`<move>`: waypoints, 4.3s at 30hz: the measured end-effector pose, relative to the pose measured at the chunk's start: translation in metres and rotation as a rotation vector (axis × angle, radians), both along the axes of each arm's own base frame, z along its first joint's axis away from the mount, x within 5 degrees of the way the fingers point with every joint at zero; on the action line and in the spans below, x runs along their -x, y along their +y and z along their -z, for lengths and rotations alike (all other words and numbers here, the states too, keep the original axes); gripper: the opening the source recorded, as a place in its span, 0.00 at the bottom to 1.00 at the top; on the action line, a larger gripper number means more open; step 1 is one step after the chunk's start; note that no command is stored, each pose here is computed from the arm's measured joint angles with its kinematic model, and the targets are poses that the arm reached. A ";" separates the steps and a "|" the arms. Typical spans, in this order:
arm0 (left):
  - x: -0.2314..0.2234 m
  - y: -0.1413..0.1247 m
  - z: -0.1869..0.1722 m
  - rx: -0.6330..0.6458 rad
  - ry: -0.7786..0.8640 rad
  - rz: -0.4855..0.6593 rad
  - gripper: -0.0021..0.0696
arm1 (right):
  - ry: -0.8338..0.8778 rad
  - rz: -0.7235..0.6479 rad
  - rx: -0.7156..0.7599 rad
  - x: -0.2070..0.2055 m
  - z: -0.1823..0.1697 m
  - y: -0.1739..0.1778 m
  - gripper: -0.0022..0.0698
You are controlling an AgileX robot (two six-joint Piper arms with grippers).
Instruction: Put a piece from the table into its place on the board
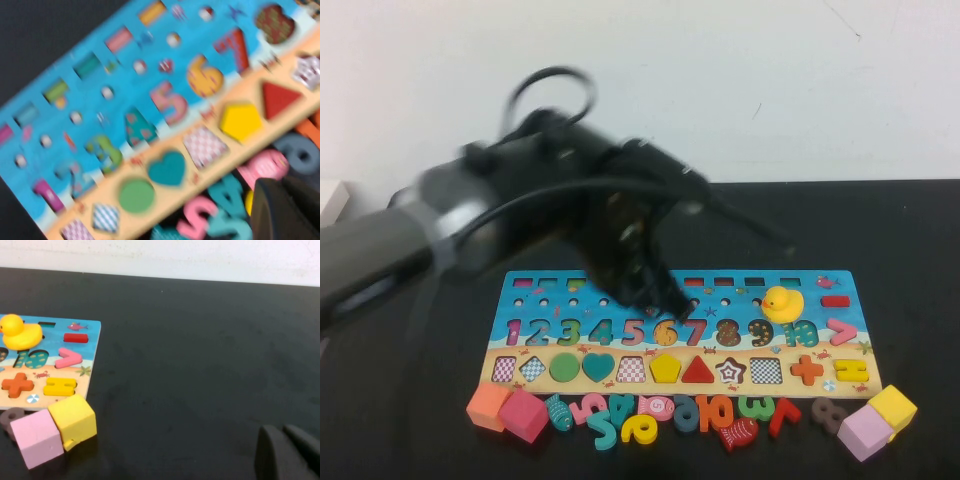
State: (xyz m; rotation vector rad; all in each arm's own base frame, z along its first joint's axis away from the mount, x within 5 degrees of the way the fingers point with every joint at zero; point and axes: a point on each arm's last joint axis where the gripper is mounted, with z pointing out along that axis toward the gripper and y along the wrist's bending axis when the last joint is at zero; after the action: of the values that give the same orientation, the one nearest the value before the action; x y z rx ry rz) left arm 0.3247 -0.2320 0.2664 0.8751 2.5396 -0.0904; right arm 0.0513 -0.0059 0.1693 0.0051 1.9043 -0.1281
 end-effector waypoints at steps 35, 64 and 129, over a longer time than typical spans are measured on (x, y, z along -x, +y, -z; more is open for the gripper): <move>0.244 0.172 -0.045 0.207 -0.140 0.001 0.03 | 0.000 0.000 0.000 0.000 0.000 0.000 0.06; 0.269 0.231 0.076 0.326 -0.945 -0.480 0.03 | 0.000 0.000 0.000 0.000 0.000 0.000 0.06; 0.272 0.228 0.089 0.364 -0.792 -0.525 0.03 | -0.001 0.005 -0.014 0.000 0.000 0.000 0.06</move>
State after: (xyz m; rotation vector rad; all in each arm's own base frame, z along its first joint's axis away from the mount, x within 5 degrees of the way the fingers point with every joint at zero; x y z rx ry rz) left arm 0.0531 -0.0035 0.1770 0.0439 1.8306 -0.0283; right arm 0.0513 -0.0059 0.1693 0.0197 1.9039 -0.1177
